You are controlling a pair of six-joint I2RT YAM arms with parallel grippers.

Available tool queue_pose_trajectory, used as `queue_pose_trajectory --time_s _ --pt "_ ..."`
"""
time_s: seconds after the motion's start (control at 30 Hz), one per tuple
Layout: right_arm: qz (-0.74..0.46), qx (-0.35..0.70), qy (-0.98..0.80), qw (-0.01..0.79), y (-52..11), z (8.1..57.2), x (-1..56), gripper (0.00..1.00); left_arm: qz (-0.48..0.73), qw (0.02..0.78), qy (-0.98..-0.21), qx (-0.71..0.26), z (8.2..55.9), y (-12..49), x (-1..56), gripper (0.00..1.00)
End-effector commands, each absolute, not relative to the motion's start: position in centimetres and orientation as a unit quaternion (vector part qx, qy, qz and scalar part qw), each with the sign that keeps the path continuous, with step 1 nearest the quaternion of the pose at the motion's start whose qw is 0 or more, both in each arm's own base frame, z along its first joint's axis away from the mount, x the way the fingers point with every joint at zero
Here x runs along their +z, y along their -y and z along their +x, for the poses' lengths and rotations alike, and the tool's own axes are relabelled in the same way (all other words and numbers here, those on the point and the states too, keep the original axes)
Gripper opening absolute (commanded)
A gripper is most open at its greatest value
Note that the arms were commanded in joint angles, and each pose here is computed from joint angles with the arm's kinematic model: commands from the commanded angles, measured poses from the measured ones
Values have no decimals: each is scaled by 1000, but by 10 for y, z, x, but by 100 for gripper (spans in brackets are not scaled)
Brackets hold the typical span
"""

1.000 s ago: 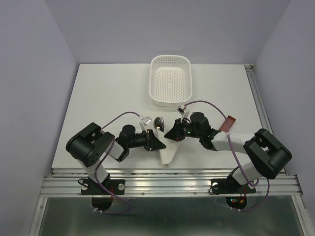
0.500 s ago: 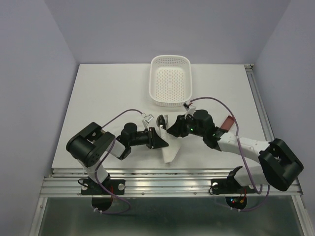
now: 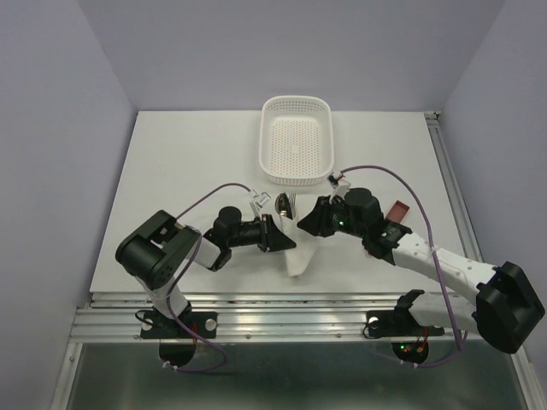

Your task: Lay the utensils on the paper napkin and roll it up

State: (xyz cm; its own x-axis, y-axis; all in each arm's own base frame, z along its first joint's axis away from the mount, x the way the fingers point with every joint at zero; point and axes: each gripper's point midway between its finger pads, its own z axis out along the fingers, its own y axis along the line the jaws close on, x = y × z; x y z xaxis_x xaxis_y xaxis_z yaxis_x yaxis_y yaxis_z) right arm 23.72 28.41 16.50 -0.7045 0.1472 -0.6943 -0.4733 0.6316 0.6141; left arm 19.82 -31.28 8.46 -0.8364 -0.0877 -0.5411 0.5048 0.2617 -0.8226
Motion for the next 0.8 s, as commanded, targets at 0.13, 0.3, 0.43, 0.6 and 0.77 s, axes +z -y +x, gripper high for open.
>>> queue_pose_trajectory --time_s 0.13,0.3,0.43,0.6,0.77 --pt "-103 426 -829 347 -280 220 138 34 178 297 -711 -612 206 323 128 0" --pt "-106 436 -825 342 -283 217 133 36 182 300 -707 -614 206 324 136 0" --pt "-106 435 -828 338 -283 217 126 40 186 303 -701 -618 207 325 144 0" --pt "-106 440 -826 335 -284 215 121 44 191 306 -697 -619 207 325 151 0" --pt "-109 437 -824 343 -281 214 126 46 191 308 -705 -609 209 325 150 0"
